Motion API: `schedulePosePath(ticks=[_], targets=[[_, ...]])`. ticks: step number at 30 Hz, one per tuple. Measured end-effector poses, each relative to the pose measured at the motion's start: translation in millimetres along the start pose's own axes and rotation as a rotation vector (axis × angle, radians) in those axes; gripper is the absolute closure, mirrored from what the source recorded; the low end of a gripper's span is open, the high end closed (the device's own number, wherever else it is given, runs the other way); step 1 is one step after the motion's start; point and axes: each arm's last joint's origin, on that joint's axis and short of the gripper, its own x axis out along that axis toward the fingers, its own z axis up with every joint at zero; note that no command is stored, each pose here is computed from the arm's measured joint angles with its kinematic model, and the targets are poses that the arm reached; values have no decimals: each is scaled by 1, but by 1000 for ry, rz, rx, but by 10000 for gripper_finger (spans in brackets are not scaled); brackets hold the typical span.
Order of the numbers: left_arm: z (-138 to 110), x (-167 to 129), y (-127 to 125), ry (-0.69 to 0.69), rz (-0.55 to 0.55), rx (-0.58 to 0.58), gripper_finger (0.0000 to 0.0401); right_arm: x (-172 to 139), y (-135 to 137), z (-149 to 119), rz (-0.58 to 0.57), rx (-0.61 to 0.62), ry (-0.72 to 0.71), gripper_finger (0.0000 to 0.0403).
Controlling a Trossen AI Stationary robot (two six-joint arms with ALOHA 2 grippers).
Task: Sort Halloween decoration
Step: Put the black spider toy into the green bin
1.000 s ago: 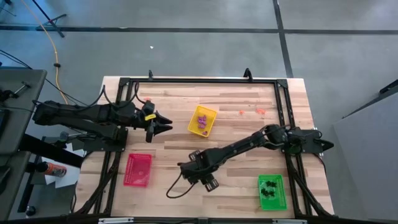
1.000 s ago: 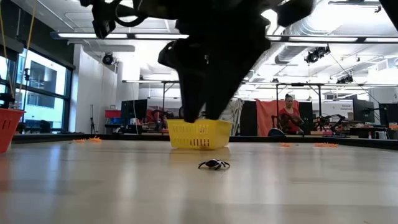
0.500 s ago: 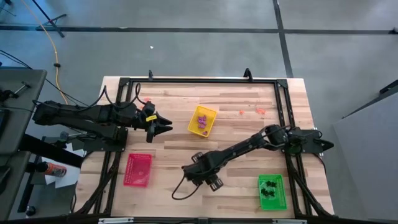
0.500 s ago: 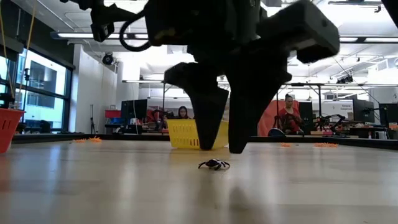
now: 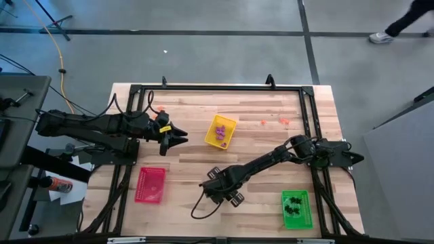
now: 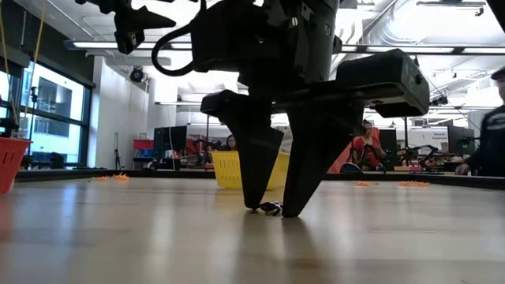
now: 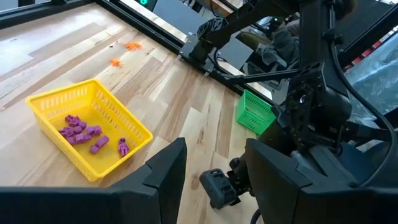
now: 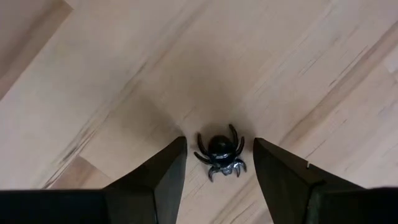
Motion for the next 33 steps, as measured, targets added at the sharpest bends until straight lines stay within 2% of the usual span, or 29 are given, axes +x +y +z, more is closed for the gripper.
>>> schedulePosePath(ticks=[4, 12, 15, 27, 33], targets=[[0, 0, 0, -1, 2, -2, 245, 2, 0, -1, 1, 3, 2, 232], [0, 0, 0, -4, 8, -25, 245, 4, 0, 0, -7, 46, -9, 339], [0, 0, 0, -4, 8, -25, 245, 3, -1, 1, -14, 63, -9, 363], [0, 0, 0, -5, 12, -25, 245, -19, -8, 16, -28, 82, -50, 400], [0, 0, 0, -5, 12, -25, 245, -37, -13, 21, -39, 104, -55, 403]])
